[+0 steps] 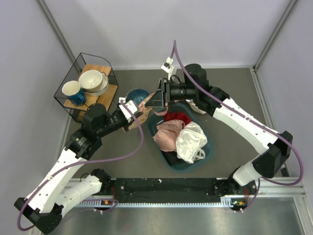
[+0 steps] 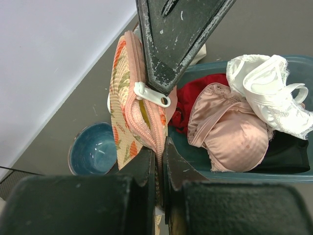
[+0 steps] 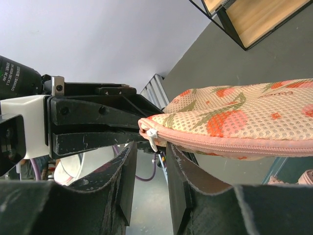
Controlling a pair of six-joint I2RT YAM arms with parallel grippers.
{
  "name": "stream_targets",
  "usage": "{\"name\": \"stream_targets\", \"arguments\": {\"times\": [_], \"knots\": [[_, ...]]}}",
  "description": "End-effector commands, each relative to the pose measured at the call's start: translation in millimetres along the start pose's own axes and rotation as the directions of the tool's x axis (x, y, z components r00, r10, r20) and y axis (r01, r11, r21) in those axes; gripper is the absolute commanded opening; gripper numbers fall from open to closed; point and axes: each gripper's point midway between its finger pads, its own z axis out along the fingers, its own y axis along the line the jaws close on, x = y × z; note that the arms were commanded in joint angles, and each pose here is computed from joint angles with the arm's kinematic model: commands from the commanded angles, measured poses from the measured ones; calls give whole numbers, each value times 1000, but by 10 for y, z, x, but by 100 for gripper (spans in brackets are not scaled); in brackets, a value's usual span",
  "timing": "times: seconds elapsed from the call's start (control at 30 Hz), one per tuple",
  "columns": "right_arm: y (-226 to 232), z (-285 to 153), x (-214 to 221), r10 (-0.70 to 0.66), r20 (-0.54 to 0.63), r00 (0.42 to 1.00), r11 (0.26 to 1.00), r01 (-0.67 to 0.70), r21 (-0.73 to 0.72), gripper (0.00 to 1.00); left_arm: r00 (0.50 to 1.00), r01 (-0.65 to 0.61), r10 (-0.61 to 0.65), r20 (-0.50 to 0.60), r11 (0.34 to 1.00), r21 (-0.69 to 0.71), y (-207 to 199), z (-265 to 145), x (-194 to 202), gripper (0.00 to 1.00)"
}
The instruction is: Unzip the laundry bag and remove the bra
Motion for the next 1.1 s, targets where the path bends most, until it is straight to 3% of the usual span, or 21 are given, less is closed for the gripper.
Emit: {"name": "stream_targets", "arguments": {"times": [0.0,0.63,0.73,0.87,1.07], "knots": [[62,15,-3,-41,4,999,999,41,-10,32,994,-36,38,106,999,-17,63,-19,-303,0],[177,124,85,-36,-28,999,997,34,-62,32,993,-32,32,111,999,-10,59,-10,-321,0],[173,118,55,-37,-12,999,998,37,-51,24,993,-31,32,110,999,-8,53,-9,-319,0],[118,93,34,-38,14,999,999,38,-17,2,993,-35,36,110,999,-15,61,-22,-318,0],[-78,-78,8,-11,40,999,1000,10,26,0,994,-50,52,93,998,-26,71,-66,-290,0]]}}
